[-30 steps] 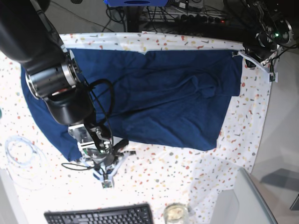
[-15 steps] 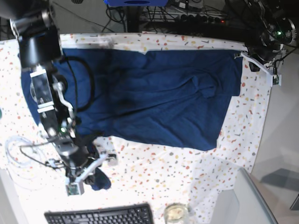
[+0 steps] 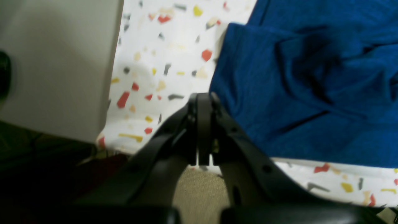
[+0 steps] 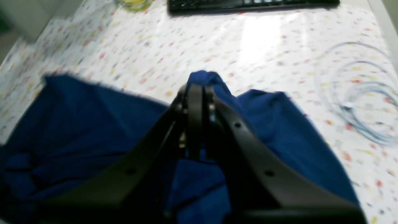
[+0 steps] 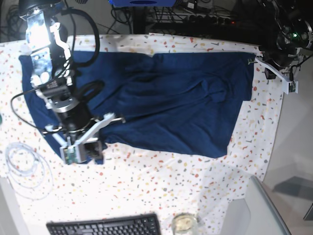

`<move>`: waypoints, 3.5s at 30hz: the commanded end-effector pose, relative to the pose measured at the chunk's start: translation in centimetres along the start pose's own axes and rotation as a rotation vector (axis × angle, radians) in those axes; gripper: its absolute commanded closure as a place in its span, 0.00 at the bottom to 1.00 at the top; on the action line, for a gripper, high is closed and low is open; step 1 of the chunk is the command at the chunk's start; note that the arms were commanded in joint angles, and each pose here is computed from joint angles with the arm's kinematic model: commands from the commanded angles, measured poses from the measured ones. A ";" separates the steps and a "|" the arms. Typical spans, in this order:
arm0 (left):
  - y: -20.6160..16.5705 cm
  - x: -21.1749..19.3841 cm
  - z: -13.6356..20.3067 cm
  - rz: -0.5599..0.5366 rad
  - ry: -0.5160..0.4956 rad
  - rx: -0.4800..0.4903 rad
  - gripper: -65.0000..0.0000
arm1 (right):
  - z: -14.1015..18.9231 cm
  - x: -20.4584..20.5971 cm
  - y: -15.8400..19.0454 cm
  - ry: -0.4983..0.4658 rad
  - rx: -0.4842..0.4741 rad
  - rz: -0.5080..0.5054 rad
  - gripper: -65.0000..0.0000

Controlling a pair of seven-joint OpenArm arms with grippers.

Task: Layout the t-shirt on the table in an organized manner, then fold the t-shirt properly
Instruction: 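Lift the grasped fabric with the right gripper toward the shirt's middle, then grasp the shirt's hem edge with both grippers at its two ends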

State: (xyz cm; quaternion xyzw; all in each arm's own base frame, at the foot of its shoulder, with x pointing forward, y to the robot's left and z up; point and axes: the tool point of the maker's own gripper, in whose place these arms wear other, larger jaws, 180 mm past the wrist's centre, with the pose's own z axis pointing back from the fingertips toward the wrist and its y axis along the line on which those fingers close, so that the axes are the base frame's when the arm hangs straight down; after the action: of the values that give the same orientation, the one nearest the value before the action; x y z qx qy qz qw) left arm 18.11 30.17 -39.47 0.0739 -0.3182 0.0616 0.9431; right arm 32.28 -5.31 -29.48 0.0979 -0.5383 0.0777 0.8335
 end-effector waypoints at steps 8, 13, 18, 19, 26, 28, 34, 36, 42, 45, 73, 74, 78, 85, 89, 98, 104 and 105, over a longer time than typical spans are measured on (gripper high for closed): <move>1.3 2.1 1.3 0.009 -0.077 0.033 1.00 | 1.7 -0.4 8.9 -0.014 0.235 0.037 1.00; 6.3 3.0 3.8 0.201 -0.178 0.072 1.00 | 2.5 -0.8 14.6 -0.010 0.390 0.090 1.00; 10.7 2.3 6.2 0.273 -0.157 0.144 1.00 | 2.4 -2.2 18.5 0.024 0.485 0.127 1.00; 11.3 2.4 6.6 0.276 -0.161 0.158 1.00 | 2.2 -2.7 18.8 0.039 0.488 0.127 1.00; 12.3 1.3 7.3 0.274 -0.137 0.185 1.00 | -0.5 -7.3 19.5 0.174 0.471 0.151 1.00; 12.2 1.0 7.3 0.277 -0.132 0.184 1.00 | -0.8 -8.4 19.7 0.205 0.468 0.150 1.00; 11.5 1.3 6.8 0.267 -0.129 0.163 1.00 | 0.2 -11.5 21.0 0.282 0.500 0.164 0.85; 10.3 1.6 6.1 0.241 -0.119 0.130 1.00 | 1.1 -10.8 21.8 0.260 0.528 0.165 0.61; 6.7 1.9 4.3 0.196 -0.096 0.028 1.00 | 1.0 -6.2 12.4 0.135 0.351 0.162 0.33; 4.2 1.9 3.3 0.172 -0.080 -0.037 1.00 | -0.7 -4.6 2.6 0.111 0.107 0.120 0.33; -4.5 7.5 -4.4 0.013 -0.127 -0.166 1.00 | -10.7 -7.5 -14.3 0.539 0.075 0.177 0.17; -4.2 7.4 -4.5 0.010 -0.122 -0.162 1.00 | -10.9 -7.5 -14.0 0.546 0.100 0.179 0.17; -2.9 7.0 -5.1 0.001 -0.097 -0.145 1.00 | -11.5 -7.6 -12.1 0.562 0.219 0.203 0.17; -1.2 8.2 -8.0 0.029 -0.054 -0.139 1.00 | -12.5 -9.2 -10.8 0.581 0.263 0.136 0.16; -1.2 10.0 -8.5 -0.006 -0.063 -0.144 1.00 | -12.7 -11.1 -10.9 0.621 0.268 0.063 0.16; -2.3 12.4 -10.4 -0.036 -0.047 -0.180 1.00 | -12.2 -12.8 -10.7 0.634 0.273 0.030 0.47; -3.7 16.0 -12.3 -0.002 -0.065 -0.221 0.78 | -12.2 -12.8 -10.8 0.635 0.271 0.025 0.97; -4.2 16.5 -12.8 0.004 -0.074 -0.233 0.62 | -12.1 -13.0 -10.8 0.643 0.271 0.025 0.94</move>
State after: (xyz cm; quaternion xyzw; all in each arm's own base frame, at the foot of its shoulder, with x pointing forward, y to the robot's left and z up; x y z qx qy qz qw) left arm 38.31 28.77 -41.50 -0.0399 -0.3362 0.0256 0.9406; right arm 38.19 -12.76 -48.81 0.1726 -0.2070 0.1851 0.9450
